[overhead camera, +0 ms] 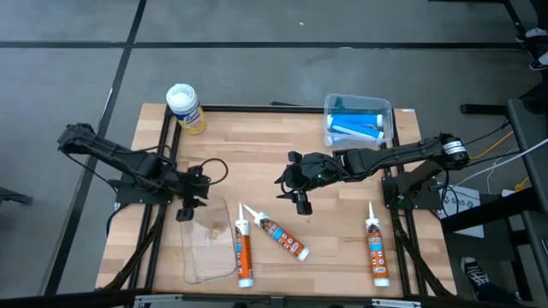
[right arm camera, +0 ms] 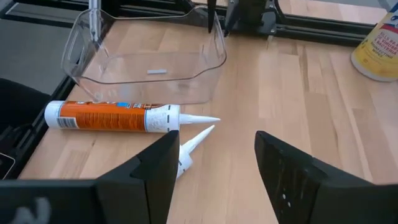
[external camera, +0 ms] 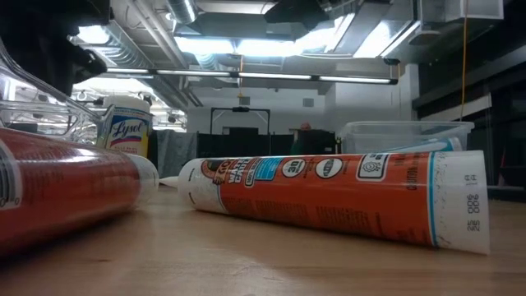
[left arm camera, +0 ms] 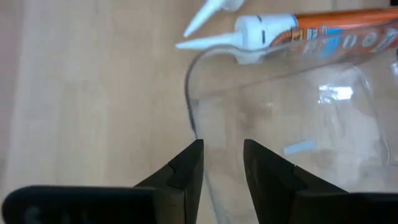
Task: Pick & place silicon tubes, Sealant and Lysol wipes
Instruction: Move the transparent bin to the center of the table
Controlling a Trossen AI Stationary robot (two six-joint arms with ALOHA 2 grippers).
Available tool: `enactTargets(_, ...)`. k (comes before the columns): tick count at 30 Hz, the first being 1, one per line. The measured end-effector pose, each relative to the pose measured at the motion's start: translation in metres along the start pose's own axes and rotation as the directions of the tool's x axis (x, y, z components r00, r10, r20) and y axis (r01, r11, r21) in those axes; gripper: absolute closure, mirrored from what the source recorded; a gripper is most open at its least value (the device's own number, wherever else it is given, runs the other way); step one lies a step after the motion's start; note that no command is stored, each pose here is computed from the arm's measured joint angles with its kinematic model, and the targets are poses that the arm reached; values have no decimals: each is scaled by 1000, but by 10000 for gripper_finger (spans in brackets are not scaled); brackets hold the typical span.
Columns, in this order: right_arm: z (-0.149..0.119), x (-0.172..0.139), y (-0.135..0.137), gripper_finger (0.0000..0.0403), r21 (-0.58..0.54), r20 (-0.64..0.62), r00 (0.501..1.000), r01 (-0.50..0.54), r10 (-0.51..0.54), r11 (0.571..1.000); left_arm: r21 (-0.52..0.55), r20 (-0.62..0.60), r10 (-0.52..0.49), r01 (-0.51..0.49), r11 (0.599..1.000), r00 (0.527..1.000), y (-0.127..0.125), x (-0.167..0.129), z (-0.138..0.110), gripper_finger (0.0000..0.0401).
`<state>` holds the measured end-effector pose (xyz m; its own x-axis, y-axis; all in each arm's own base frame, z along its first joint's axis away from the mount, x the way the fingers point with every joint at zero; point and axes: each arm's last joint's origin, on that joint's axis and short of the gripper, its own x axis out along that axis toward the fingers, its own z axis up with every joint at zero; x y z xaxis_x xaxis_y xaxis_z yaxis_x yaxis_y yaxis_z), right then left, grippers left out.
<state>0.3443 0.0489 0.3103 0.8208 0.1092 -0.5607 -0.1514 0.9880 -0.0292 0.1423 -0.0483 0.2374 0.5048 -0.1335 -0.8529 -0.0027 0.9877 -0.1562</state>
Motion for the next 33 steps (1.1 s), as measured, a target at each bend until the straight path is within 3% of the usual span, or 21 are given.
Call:
enactTargets(4,0,0,0,192,1,-2,1000,0,0,1000,-21,-44,-31,30,999,999,-2,5,1,299)
enactTargets(13,0,0,0,192,3,-4,1000,0,0,1000,-7,-166,55,-57,998,985,0,19,-2,311)
enactTargets(23,0,0,0,192,-1,-5,1000,0,0,1000,-18,-88,-18,17,1000,996,-8,3,19,313)
enactTargets(26,-1,0,0,192,-1,-5,1000,0,0,1000,-10,-58,62,-62,998,996,-7,-6,24,313)
enactTargets(30,-1,0,0,192,-3,-6,1000,0,0,1000,-24,-111,223,-227,974,968,-1,-14,18,313)
enactTargets(33,-1,0,0,192,-4,-7,1000,0,0,1000,-57,-163,262,-275,960,951,2,-15,12,313)
